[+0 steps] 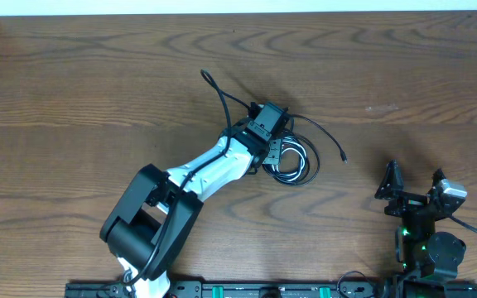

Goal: Untangle cables
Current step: 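Grasp the cable bundle with the left gripper and lift it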

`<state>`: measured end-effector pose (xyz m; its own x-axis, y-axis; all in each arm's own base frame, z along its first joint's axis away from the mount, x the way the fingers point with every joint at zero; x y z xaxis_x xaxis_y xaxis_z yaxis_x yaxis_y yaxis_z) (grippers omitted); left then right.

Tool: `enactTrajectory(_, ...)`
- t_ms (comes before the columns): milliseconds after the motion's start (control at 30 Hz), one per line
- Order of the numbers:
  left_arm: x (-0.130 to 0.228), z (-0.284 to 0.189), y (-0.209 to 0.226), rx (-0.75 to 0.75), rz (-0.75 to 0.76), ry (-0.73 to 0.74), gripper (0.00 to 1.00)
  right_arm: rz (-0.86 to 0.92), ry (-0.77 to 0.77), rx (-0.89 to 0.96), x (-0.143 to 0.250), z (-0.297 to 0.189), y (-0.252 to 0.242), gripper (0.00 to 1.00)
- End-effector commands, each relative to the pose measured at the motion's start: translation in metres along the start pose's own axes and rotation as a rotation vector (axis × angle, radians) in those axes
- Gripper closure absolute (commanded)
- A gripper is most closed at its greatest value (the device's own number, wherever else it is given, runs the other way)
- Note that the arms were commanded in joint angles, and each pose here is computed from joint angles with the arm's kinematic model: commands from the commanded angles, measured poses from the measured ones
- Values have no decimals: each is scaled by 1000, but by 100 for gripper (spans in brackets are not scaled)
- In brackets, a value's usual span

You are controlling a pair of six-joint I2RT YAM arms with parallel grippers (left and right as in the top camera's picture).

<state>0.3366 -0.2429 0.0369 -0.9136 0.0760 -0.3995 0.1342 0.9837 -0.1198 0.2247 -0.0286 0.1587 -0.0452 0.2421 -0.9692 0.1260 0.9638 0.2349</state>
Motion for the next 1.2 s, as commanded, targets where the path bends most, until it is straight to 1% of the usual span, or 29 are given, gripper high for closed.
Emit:
enactTrajectory(0, -8, 6, 3, -37, -13, -31, 38, -11, 2, -8, 1, 0, 3, 1)
enactTrajectory(133, -2, 11, 0, -17, -29, -2, 42, -11, 2, -8, 1, 0, 3, 1)
enactTrajectory(300, 12, 17, -10, 53, -34, 72, 42, -11, 2, -8, 1, 0, 3, 1)
enactTrajectory(433, 21, 20, -12, 71, -61, 106, 42, -11, 2, -8, 1, 0, 3, 1)
enactTrajectory(467, 23, 20, -11, 68, -70, 109, 44, -11, 2, -8, 1, 0, 3, 1)
enactTrajectory(500, 24, 21, -11, 66, -80, 112, 48, -11, 2, -8, 1, 0, 3, 1)
enactTrajectory(567, 26, 21, -10, 63, -86, 115, 66, -11, 2, -8, 1, 0, 3, 1)
enactTrajectory(633, 25, 21, -10, 63, -86, 114, 78, -11, 2, -8, 1, 0, 3, 1)
enactTrajectory(700, 23, 21, -7, 51, -89, 105, 91, -11, 2, -8, 1, 0, 3, 1)
enactTrajectory(900, 13, 3, -3, 51, -115, 78, 92, -11, 2, -8, 1, 0, 3, 1)
enactTrajectory(1167, 0, -54, -3, 86, -243, 28, 92, -11, 2, -8, 1, 0, 3, 1)
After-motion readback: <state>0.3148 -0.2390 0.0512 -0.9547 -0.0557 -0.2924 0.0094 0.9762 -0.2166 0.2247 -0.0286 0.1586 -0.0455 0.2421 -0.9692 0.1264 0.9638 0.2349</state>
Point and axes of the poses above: each gripper's point midway between its finger pads, its own z axis out along the fingers, its own y axis along the line the jaws close on, x = y × z, the point moved 2 cm from there along -z, back along the fingers, and after that the axes turned 1 degree about -z, right-handed, at the moved point
